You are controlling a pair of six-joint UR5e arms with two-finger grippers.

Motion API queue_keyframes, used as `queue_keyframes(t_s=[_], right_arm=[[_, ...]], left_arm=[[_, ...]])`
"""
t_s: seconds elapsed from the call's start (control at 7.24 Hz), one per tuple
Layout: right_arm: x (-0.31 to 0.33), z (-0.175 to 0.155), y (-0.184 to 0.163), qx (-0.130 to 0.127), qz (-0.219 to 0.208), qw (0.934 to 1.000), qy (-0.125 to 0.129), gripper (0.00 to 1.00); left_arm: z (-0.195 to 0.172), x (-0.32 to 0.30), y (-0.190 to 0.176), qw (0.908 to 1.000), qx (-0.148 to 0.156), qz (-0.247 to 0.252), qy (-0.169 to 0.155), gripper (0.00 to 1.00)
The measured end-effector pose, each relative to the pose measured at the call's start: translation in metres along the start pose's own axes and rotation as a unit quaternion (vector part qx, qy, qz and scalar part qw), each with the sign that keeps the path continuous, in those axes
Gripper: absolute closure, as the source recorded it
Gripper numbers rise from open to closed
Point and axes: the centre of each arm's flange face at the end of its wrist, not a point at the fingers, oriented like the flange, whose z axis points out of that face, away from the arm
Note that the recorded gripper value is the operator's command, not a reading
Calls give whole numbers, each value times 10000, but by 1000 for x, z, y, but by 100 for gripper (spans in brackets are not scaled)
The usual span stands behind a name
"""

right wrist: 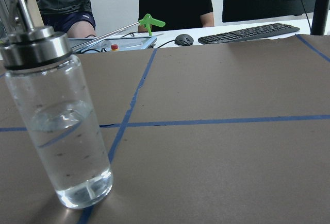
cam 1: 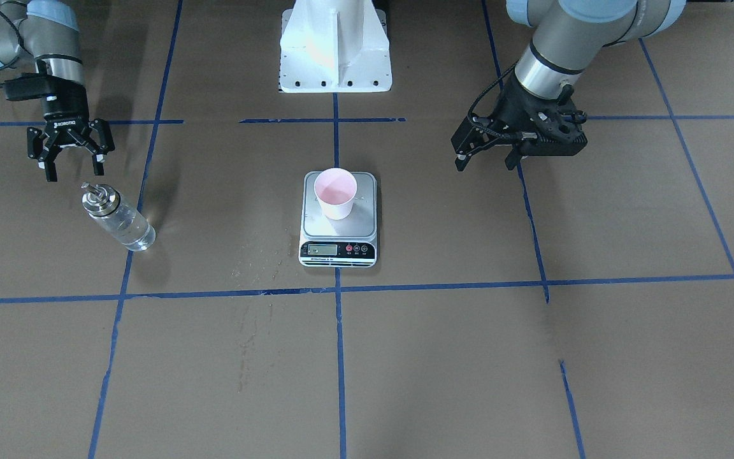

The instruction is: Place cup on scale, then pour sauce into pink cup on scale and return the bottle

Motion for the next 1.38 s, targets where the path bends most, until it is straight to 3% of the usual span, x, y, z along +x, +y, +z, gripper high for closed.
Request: queue_keyframes(t_s=[0.14, 0.55, 0.83, 1.1, 1.38], right_arm=[[14, -2, -6, -118, -69, 9999, -56, 0], [57, 29, -52, -660, -316, 9973, 94, 0], [89, 59, -103, -1078, -501, 9928, 143, 0], [134, 97, -159, -1719, -560, 9832, 242, 0], [184, 117, -238, -2535, -479, 9655, 357, 0]], left_arm=[[5, -12, 1, 10000, -32, 14, -82, 0], [8, -54, -7, 9984, -26, 461, -332, 0], [-9, -103, -45, 9934, 188, 972, -574, 0], [-27, -158, -90, 9868, 314, 1338, -857, 0], [-51, -224, -130, 9832, 167, 1599, -865, 0]])
